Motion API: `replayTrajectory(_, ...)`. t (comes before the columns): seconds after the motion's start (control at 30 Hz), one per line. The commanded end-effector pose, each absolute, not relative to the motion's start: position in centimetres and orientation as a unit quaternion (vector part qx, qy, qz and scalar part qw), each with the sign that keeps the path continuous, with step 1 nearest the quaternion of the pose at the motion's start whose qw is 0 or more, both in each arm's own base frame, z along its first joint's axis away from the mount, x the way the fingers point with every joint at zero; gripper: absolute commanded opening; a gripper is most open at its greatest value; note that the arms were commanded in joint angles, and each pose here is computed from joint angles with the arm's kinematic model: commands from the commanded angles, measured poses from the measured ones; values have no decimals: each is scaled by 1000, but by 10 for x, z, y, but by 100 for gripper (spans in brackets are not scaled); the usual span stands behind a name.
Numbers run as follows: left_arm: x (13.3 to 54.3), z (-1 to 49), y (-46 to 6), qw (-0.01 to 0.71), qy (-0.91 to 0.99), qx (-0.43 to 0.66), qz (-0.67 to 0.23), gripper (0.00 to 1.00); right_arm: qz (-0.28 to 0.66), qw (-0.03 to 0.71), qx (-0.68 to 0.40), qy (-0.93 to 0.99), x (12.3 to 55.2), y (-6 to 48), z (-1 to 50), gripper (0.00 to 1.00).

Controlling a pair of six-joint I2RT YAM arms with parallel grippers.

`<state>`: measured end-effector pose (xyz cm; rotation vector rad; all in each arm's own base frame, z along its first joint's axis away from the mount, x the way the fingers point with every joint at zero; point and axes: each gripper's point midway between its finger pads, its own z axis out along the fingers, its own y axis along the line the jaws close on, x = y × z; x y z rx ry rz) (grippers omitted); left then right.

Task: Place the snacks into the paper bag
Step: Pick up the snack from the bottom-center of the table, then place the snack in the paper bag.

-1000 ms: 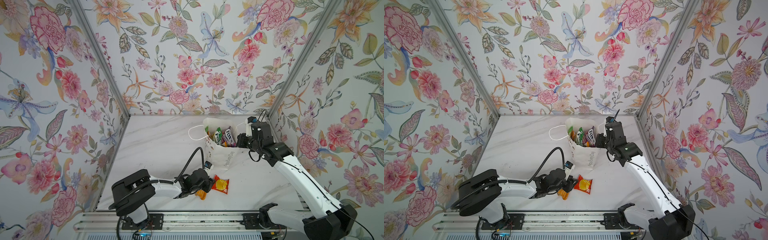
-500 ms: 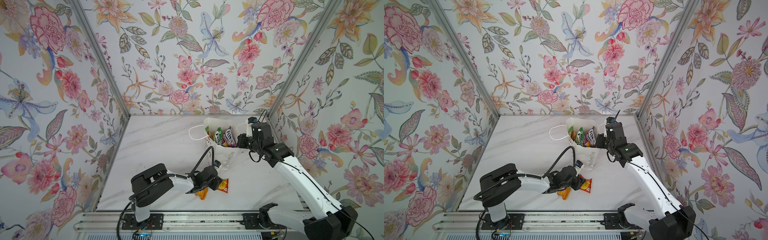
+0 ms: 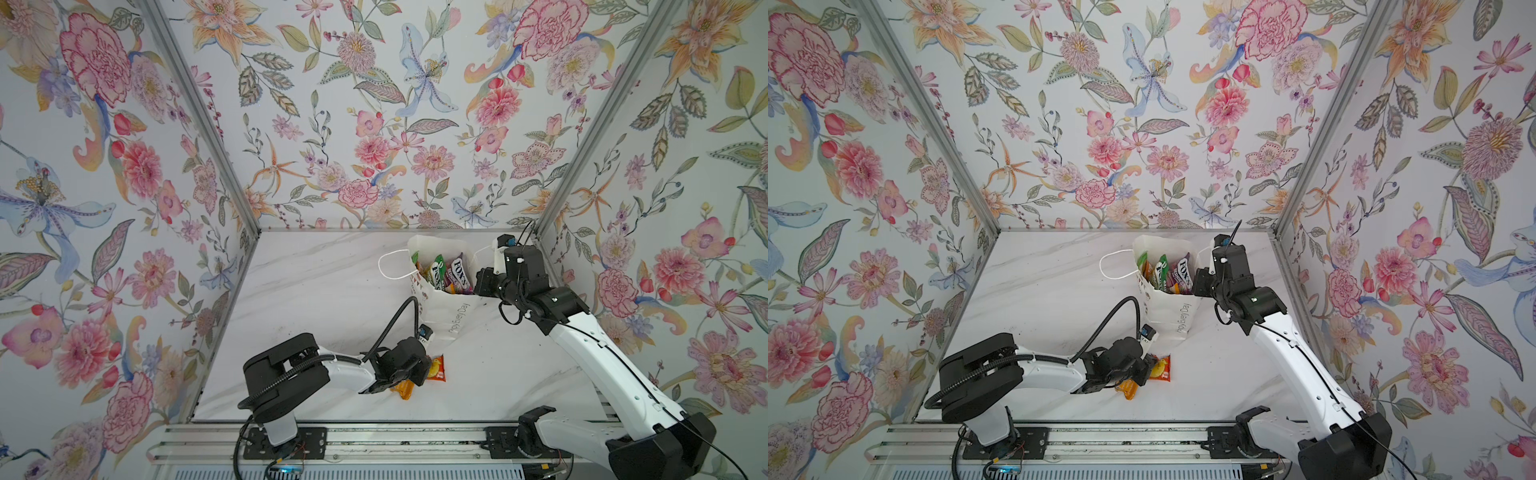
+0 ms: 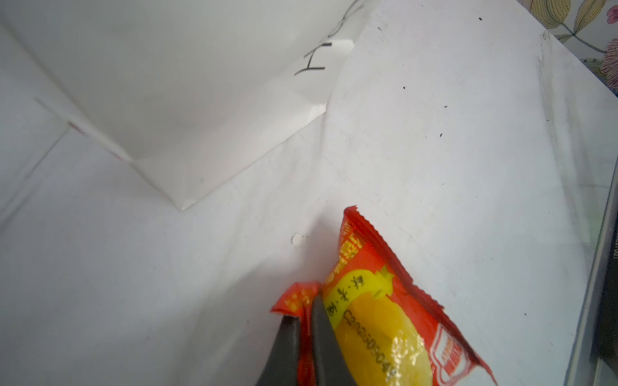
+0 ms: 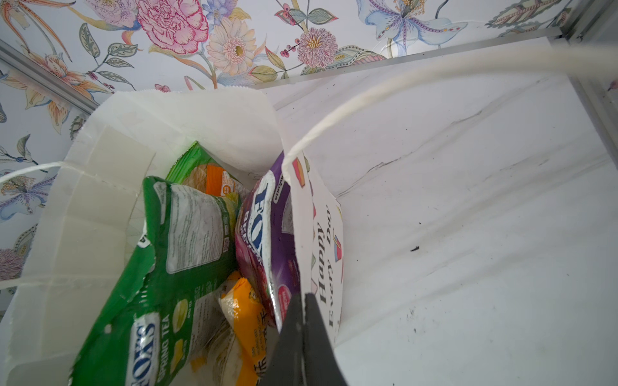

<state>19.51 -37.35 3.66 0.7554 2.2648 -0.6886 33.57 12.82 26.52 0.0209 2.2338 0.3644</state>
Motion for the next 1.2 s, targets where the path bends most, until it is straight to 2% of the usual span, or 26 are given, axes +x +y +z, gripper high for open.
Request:
replayTrajectory(0.0,198,51,-362,353,859,263,-262,3,144,414,12,899,327,124,261,0)
replayTrajectory(0.1,201,68,-354,379,850,242,-274,0,144,413,12,899,327,124,260,0)
replayTrajectory(0.47,211,186,-341,490,783,208,-322,0,143,412,13,900,327,123,260,0)
replayTrajectory(0.7,221,305,-321,599,710,179,-324,0,147,412,14,899,327,125,261,0)
replayTrajectory(0.87,232,368,-329,637,681,171,-318,0,150,413,9,898,327,130,264,0)
replayTrajectory(1.17,270,409,-366,653,684,160,-283,0,154,415,1,897,325,137,268,0)
